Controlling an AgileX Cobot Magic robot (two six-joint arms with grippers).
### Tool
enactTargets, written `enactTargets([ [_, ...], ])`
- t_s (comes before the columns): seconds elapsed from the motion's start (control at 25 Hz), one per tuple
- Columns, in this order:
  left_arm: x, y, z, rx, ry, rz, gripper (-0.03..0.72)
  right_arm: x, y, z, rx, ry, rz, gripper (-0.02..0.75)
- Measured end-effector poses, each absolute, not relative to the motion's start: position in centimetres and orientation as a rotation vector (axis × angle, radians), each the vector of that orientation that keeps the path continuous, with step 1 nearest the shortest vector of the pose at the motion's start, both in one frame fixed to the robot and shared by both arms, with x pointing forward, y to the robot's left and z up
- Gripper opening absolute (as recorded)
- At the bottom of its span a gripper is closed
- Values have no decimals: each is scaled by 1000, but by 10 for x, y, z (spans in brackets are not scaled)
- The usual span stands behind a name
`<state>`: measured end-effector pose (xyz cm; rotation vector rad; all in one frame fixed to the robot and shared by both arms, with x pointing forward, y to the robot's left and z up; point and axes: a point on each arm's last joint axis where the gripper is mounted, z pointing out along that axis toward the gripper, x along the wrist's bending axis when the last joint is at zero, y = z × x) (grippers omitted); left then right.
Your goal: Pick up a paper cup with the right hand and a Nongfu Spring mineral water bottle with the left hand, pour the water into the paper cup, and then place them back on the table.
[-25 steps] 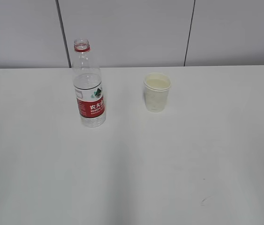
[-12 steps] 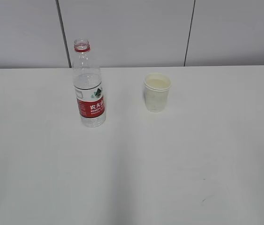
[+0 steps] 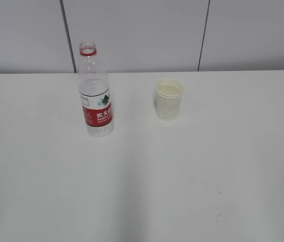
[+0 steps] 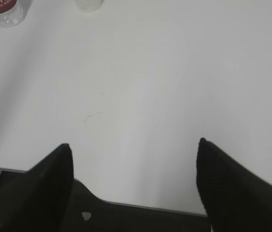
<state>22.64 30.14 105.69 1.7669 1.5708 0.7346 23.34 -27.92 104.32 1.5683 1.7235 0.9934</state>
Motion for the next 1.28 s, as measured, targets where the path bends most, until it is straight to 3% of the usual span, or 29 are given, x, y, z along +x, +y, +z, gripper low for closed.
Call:
enactTargets([
  [0.28,218,302,1059,1669,1483,822,533,229,-279,1042,1547,1706,1002,588],
  [1.28,227,301,1055,1627,1448,855,511,229,-279,1042,1547,1708,998,588],
])
